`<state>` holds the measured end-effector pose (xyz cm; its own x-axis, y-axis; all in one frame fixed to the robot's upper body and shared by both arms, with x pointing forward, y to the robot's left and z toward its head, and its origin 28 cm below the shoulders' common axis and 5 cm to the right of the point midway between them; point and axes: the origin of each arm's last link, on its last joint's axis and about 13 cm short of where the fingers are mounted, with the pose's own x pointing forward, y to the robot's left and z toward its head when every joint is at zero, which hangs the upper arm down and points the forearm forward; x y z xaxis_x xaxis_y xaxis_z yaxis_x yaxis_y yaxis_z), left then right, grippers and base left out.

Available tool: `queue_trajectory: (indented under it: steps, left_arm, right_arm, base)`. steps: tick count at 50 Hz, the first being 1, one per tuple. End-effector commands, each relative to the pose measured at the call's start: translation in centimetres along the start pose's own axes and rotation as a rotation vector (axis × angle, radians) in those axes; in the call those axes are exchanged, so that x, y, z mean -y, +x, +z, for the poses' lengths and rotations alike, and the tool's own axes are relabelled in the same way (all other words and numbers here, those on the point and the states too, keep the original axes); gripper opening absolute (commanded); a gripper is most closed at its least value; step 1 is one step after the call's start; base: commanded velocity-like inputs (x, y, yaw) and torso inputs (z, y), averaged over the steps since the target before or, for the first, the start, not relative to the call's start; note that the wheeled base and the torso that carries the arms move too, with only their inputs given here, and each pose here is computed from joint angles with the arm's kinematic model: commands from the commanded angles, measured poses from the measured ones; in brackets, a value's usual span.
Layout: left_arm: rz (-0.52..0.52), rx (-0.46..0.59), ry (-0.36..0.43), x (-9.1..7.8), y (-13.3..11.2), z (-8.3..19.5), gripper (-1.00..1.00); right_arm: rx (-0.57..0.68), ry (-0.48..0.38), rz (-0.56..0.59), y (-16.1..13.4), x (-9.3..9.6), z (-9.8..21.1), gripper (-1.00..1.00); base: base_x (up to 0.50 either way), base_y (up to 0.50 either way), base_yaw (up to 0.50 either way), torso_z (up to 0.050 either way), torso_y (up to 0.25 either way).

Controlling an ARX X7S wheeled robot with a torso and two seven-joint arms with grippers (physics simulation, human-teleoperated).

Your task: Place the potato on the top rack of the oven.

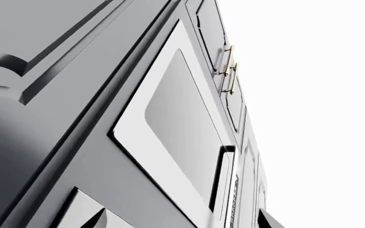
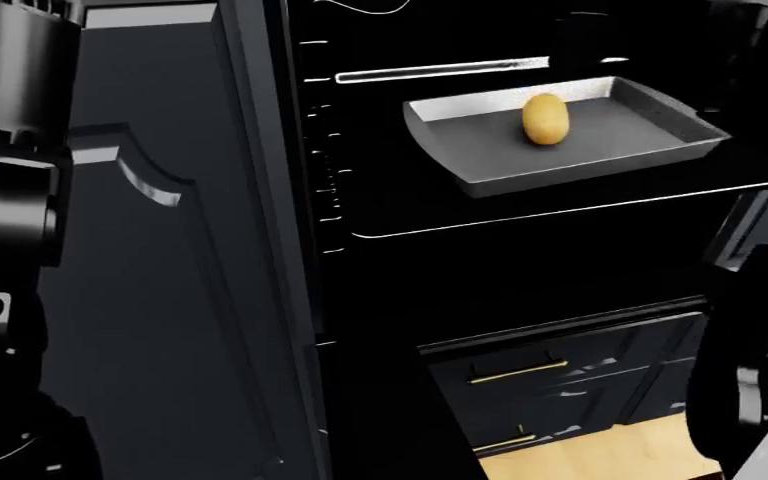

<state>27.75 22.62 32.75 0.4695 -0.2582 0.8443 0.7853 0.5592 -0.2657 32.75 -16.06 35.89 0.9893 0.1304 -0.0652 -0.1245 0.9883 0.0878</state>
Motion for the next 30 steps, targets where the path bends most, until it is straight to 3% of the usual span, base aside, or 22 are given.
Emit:
queue_trajectory:
  steps: [1,19,30]
  left_arm:
    - [-0.002,-0.003,-0.013,-0.1,0.0,-0.3,1.00]
    - [-0.021,-0.013,-0.052,-0.2,0.5,-1.1,1.00]
    - [-0.029,-0.021,-0.064,-0.4,0.7,-1.3,1.00]
  right_arm:
    - [0.060,-0.074,0.031,-6.4,-1.7,0.1,1.00]
    - [0.132,-0.154,-0.055,-13.9,-2.7,2.1,1.00]
    - [0.162,-0.186,-0.132,-16.7,-3.0,2.6,1.00]
  base:
    - [0.00,0.00,0.00,0.000,0.000]
    - [0.00,0.00,0.00,0.000,0.000]
    - [0.00,0.00,0.00,0.000,0.000]
